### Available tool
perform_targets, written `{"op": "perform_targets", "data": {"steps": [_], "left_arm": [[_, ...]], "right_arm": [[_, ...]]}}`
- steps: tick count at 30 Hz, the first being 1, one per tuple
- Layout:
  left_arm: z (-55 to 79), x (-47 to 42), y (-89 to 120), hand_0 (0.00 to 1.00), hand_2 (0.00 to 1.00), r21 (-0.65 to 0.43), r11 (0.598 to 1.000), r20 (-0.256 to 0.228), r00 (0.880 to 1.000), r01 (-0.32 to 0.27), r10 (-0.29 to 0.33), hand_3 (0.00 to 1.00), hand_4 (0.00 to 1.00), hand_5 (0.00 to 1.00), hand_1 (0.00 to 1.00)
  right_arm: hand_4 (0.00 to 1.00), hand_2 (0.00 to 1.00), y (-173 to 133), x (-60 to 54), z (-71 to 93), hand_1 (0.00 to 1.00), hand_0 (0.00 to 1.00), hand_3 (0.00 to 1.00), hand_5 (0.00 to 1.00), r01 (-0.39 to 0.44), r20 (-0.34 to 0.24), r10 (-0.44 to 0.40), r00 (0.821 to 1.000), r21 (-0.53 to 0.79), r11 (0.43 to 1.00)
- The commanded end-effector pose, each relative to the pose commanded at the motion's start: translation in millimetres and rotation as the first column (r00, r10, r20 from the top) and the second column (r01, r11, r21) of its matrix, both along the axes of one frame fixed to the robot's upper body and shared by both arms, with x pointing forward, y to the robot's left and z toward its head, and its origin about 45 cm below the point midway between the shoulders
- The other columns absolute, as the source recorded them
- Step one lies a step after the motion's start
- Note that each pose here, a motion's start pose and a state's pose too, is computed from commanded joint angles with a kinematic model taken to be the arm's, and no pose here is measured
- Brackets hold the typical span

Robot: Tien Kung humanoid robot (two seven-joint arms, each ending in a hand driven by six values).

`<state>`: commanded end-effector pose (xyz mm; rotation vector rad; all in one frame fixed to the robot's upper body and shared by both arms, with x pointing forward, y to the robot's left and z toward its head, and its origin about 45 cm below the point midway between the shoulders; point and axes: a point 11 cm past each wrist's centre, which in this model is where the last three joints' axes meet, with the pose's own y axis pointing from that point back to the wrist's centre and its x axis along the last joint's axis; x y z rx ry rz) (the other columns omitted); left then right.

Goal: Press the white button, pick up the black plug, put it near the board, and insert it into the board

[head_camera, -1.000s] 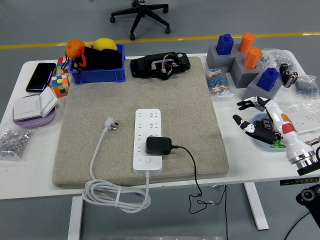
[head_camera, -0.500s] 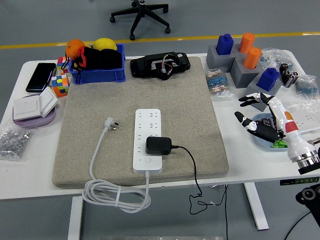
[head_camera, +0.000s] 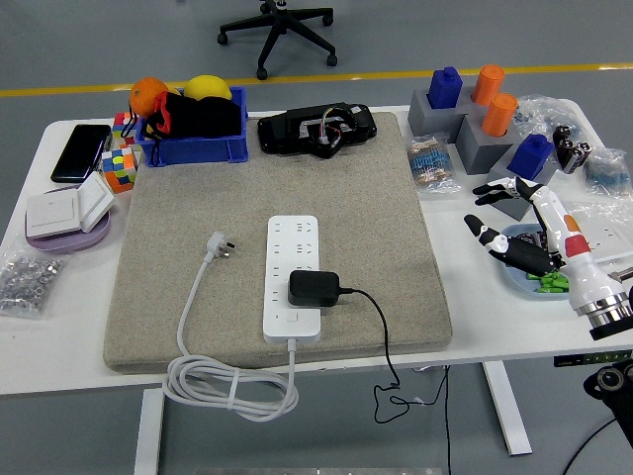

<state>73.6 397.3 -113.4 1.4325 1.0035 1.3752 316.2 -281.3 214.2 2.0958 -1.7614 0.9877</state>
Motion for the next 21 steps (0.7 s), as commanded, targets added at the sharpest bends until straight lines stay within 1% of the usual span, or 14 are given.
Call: {"op": "perform_targets", "data": {"steps": [1,10,21], "left_arm": [[-0.1,0.1,-0.5,0.473,0.500,-0.001,1.000,0.001,1.000,-0.001,0.001,0.586,0.568,0.274,0.497],[-0.4,4.4,-3.9,0.473,0.500,-0.008,1.000,0.014,1.000,-0.005,0.005,0.586,0.568,0.273,0.499],[-1.6,-2.8,-3.8,0.473,0.500,-0.007,1.000,0.000,1.000,-0.006,0.006,0.586,0.568,0.275,0.497]], "right_arm": [[0.799,0.519,-0.4,-0.1,0.1,0.561,0.654,0.584,0.527,0.001,0.000,-0.001,1.000,0.000,1.000],[0.796,0.519,-3.8,-1.3,-0.2,0.558,0.652,0.584,0.520,0.013,-0.002,-0.013,1.000,0.006,1.000],[0.795,0.516,-5.9,-2.6,-1.6,0.556,0.652,0.584,0.515,0.022,-0.007,-0.022,1.000,0.010,1.000]]}}
